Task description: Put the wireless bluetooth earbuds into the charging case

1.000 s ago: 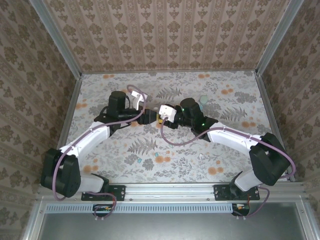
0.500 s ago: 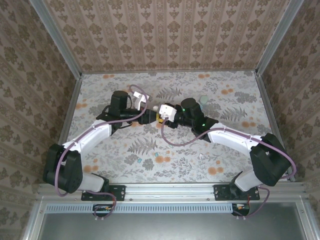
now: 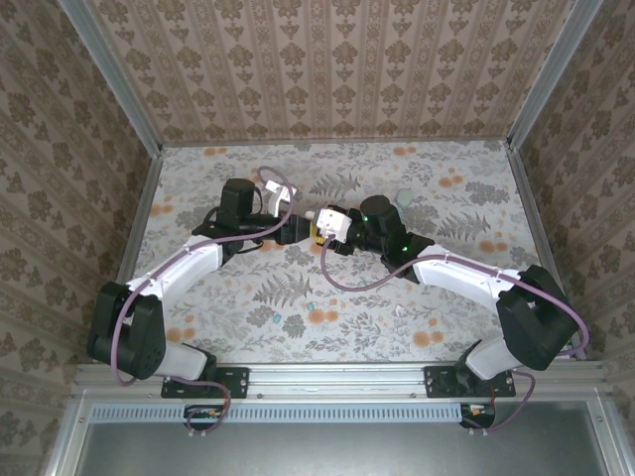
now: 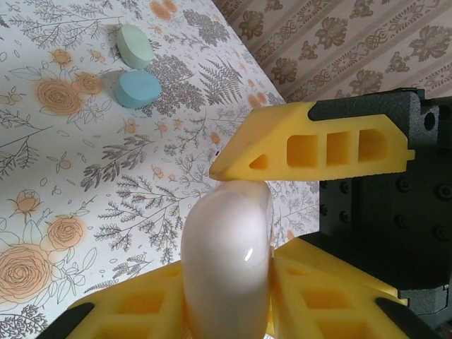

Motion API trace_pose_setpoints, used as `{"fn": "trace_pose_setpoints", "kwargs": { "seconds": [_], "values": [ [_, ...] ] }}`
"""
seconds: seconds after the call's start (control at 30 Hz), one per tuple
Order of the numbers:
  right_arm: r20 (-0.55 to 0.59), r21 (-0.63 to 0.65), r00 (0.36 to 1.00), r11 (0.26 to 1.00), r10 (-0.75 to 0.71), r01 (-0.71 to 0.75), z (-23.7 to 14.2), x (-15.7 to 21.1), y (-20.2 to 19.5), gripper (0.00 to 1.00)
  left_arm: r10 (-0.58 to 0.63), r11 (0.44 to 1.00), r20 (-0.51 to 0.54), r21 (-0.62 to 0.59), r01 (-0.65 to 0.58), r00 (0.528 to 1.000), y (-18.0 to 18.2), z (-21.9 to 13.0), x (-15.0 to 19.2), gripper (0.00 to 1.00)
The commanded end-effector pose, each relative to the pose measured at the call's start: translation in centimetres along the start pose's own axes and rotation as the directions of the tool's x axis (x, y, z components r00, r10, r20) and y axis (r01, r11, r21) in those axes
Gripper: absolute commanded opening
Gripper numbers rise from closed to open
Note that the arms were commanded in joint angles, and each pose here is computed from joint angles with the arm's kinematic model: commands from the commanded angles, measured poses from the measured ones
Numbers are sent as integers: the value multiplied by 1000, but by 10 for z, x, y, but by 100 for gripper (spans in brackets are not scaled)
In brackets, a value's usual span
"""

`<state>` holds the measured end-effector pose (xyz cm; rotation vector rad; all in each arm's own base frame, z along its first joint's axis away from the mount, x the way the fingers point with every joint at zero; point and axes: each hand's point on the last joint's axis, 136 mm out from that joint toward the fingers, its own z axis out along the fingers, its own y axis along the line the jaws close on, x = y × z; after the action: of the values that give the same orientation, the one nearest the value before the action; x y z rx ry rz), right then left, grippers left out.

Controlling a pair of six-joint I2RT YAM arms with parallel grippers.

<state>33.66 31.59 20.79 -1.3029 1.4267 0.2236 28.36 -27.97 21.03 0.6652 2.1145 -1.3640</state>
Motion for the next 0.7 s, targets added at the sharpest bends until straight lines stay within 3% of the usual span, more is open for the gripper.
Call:
{"fn": "trace_pose_setpoints", "kwargs": {
  "seconds": [0.0, 0.13, 0.23, 0.33, 0.37, 0.43, 0.53, 0.6, 0.67],
  "values": [
    [64, 7, 997, 999, -37, 37, -7, -16, -1, 48, 53, 997, 26, 50, -54, 998, -15, -1, -15, 29],
    [69, 7, 997, 999, -37, 37, -9, -18, -1, 51, 59, 997, 33, 50, -61, 998, -15, -1, -16, 22],
    [69, 30, 998, 1000, -5, 3, -16, -22, -7, 63, 91, 995, 70, 35, -94, 993, -19, -5, -22, 18],
    [110, 55, 982, 986, 153, -159, -39, -35, -21, 73, 157, 987, 146, 6, -160, 977, -28, -17, -33, 17],
    [137, 38, 952, 959, 272, -280, -51, -41, -28, 76, 191, 981, 178, -9, -193, 965, -32, -21, -38, 17],
    [168, -42, 865, 881, 472, -472, -70, -48, -40, 77, 294, 955, 242, -34, -294, 925, -44, -32, -46, 17],
    [124, -199, 591, 604, 797, -772, -90, -52, -64, 76, 468, 877, 338, -69, -475, 816, -68, -42, -50, 16],
    [59, -290, 439, 437, 896, -852, -95, -59, -73, 74, 574, 805, 399, -114, -582, 715, -81, -51, -55, 16],
    [10, -348, 368, 348, 930, -870, -98, -68, -72, 73, 640, 747, 427, -152, -647, 639, -90, -56, -58, 16]
  ]
}}
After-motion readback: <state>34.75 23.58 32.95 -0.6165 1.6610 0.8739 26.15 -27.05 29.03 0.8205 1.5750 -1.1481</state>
